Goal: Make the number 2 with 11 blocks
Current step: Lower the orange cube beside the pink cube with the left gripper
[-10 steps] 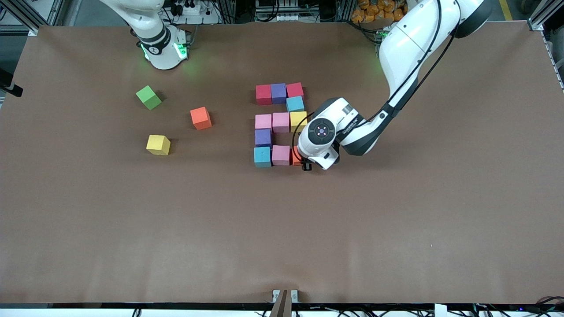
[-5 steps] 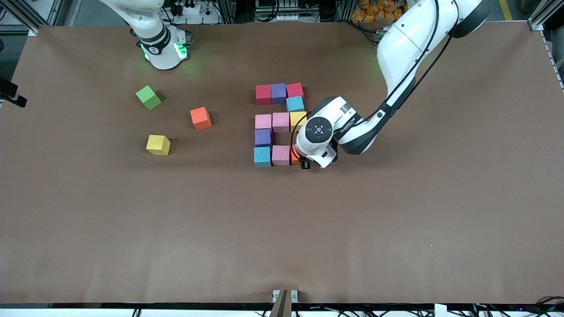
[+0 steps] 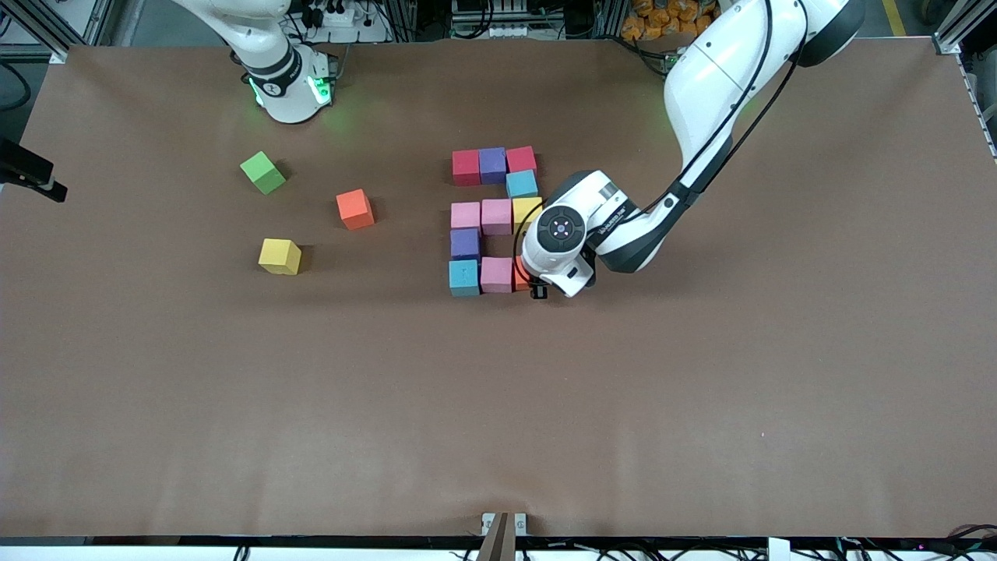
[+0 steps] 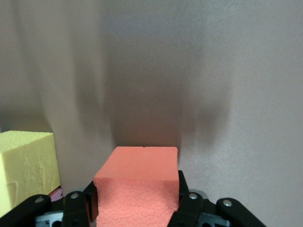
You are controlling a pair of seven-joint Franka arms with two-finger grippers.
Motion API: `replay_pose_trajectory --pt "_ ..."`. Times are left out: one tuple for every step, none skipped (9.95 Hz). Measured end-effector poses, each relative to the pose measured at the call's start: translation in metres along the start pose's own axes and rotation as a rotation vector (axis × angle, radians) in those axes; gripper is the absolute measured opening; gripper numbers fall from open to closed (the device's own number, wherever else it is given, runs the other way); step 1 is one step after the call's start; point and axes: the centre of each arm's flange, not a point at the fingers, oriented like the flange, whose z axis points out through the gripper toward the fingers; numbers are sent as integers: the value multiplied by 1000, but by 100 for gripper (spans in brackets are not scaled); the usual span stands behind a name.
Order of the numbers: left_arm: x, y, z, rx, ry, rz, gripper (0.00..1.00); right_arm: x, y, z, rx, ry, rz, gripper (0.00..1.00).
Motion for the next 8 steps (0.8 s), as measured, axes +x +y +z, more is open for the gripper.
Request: replay_pose_trajectory --pt "0 0 0 -2 0 0 59 0 1 0 0 1 2 100" --pt "1 2 -1 -4 1 -3 59 0 3 0 0 2 5 100" --pt "3 5 -1 -8 3 -7 59 0 5 -1 -1 4 8 100" --pt "3 5 -2 -9 3 -7 59 -2 6 -2 -1 2 13 100" --pt "1 4 -1 -10 3 -5 59 -5 13 -4 0 -4 27 100" --pt "-1 2 -1 -10 4 0 59 -8 24 -5 1 -8 47 100" --pt "-3 0 0 -10 6 4 59 -8 26 -4 1 -9 52 100" --pt "-4 -1 0 -10 6 6 59 -7 25 -5 1 -2 50 100"
